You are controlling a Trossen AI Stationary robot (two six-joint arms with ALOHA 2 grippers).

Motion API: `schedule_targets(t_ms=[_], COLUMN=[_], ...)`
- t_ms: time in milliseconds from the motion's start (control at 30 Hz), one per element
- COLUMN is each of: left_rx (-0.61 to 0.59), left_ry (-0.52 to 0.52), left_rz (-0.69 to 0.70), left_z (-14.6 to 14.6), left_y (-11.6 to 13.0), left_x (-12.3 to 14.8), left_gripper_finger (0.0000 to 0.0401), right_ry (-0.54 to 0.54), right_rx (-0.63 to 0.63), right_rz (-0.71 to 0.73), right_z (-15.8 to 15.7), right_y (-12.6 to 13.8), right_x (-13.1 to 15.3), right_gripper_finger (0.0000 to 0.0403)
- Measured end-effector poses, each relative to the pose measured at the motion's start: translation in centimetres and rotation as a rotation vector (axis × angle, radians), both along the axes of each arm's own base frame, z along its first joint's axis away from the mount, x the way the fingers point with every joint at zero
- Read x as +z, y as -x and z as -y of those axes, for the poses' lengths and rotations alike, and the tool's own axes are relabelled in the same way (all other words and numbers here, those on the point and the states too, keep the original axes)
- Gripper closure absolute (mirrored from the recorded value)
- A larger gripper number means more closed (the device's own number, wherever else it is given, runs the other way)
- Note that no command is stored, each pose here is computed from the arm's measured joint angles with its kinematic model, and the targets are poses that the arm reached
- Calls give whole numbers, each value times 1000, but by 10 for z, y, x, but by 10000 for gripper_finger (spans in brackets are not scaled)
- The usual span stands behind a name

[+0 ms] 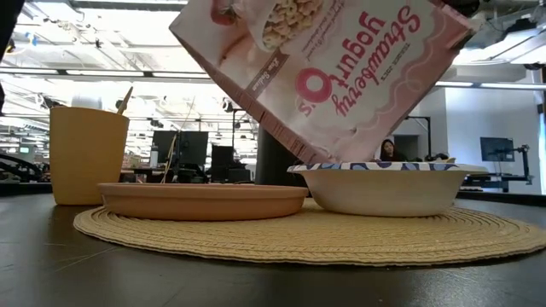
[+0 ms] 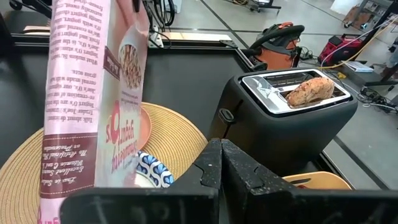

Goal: Arrange a breakfast setting
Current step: Put the cereals into the bowl

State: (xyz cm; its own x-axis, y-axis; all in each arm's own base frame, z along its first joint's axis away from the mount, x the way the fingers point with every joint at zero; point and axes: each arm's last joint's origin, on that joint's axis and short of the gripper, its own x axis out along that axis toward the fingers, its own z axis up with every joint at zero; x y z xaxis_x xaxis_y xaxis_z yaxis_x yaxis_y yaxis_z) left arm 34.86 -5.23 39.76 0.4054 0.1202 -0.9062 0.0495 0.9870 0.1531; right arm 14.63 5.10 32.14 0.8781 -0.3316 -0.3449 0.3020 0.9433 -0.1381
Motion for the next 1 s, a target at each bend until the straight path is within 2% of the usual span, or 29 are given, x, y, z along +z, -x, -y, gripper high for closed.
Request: schedule_targets(t_ms=[733, 833, 900, 1000], left_rx=[22, -41, -22, 15], left_ry=[18, 16, -26, 4], left_rz=[15, 22, 11, 24], left_z=[-3, 5, 4, -3], left_y=[-2, -2, 0, 0], left_x=[1, 1, 1, 3], left_gripper_finger=[282, 282, 282, 282], right_ry=[0, 1, 3, 3], right_rx=[0, 0, 0, 0], right_rz=[0, -3, -7, -6], right_z=[0, 0, 0, 0], right_y=[0, 0, 0, 0], right_x=[0, 0, -1, -1], right_gripper_finger=[370, 373, 376, 377])
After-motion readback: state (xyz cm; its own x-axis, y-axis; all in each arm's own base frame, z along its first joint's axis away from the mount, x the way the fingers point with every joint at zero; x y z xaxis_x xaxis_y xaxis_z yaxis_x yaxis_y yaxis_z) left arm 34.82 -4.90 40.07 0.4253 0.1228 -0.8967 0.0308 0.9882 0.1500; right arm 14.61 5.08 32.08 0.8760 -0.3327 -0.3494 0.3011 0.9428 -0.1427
